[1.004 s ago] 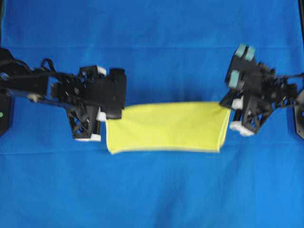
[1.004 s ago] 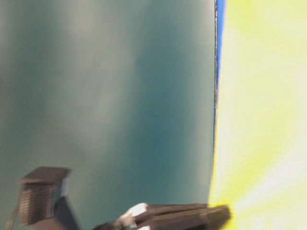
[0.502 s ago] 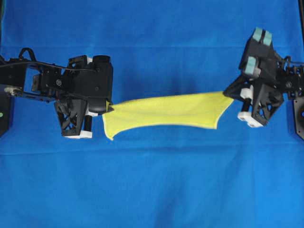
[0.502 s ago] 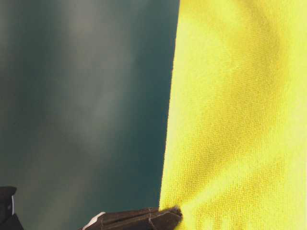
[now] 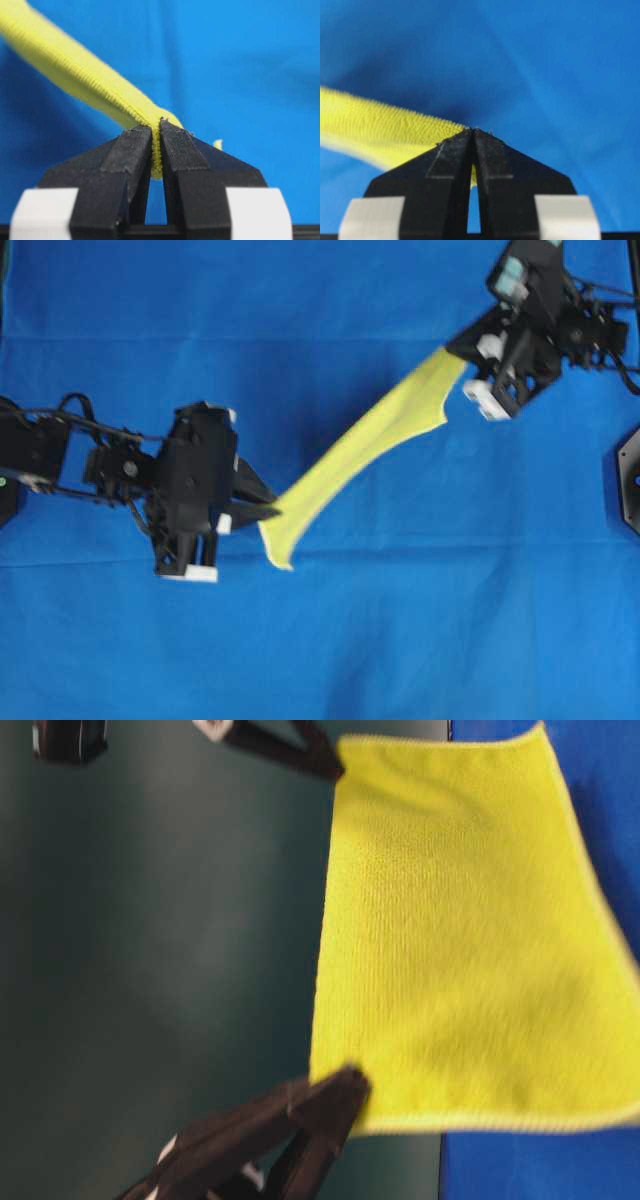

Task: Fold the yellow towel.
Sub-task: 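Lift the folded strip and rotate it, right gripper moving far, left near, then lay the strip down vertically on the table and open both grippers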

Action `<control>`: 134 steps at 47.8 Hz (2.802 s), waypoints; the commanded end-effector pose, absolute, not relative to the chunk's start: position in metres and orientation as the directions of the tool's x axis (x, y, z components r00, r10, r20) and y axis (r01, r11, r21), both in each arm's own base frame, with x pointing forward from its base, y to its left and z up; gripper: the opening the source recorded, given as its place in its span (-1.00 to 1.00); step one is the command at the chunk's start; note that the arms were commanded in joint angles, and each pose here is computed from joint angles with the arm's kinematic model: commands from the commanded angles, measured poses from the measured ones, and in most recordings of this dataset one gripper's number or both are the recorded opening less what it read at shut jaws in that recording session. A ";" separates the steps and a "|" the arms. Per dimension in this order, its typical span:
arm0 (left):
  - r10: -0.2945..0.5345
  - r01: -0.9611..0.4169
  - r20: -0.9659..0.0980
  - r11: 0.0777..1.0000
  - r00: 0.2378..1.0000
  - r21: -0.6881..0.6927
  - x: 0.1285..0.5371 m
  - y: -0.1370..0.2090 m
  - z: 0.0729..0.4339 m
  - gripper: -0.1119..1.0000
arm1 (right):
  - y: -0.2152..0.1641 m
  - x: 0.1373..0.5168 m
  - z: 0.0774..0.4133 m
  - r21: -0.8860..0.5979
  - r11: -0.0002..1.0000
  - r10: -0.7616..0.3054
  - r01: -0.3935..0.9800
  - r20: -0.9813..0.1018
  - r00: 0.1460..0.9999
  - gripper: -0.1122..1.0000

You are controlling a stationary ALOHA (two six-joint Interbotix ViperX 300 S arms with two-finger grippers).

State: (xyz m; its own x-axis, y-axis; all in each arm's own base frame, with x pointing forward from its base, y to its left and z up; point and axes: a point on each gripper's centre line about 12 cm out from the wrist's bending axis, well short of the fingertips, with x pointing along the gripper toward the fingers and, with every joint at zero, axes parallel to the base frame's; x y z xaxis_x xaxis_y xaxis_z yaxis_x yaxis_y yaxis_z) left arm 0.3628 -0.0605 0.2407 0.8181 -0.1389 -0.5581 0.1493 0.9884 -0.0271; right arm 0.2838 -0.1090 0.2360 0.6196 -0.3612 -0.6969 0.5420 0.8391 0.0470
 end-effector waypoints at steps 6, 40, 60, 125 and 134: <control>-0.188 0.222 -0.455 0.975 0.870 0.023 0.386 -0.083 0.250 -0.72 | -0.141 0.309 0.250 0.025 0.827 -0.419 0.562 -0.639 0.645 -0.79; -0.214 0.292 -0.391 0.944 0.895 0.151 0.426 -0.102 0.251 -0.72 | -0.165 0.350 0.263 0.001 0.842 -0.441 0.540 -0.574 0.689 -0.79; -0.203 0.280 -0.335 0.939 0.920 0.202 0.491 -0.109 0.238 -0.72 | -0.151 0.281 0.256 -0.004 0.810 -0.473 0.586 -0.596 0.649 -0.79; -0.191 0.170 -0.444 0.982 0.875 -0.087 0.404 -0.092 0.146 -0.72 | -0.165 0.389 0.187 0.044 0.891 -0.337 0.452 -0.604 0.722 -0.79; -0.182 0.163 -0.436 0.983 0.881 -0.081 0.411 -0.088 0.148 -0.72 | -0.160 0.391 0.187 0.023 0.904 -0.328 0.428 -0.605 0.725 -0.79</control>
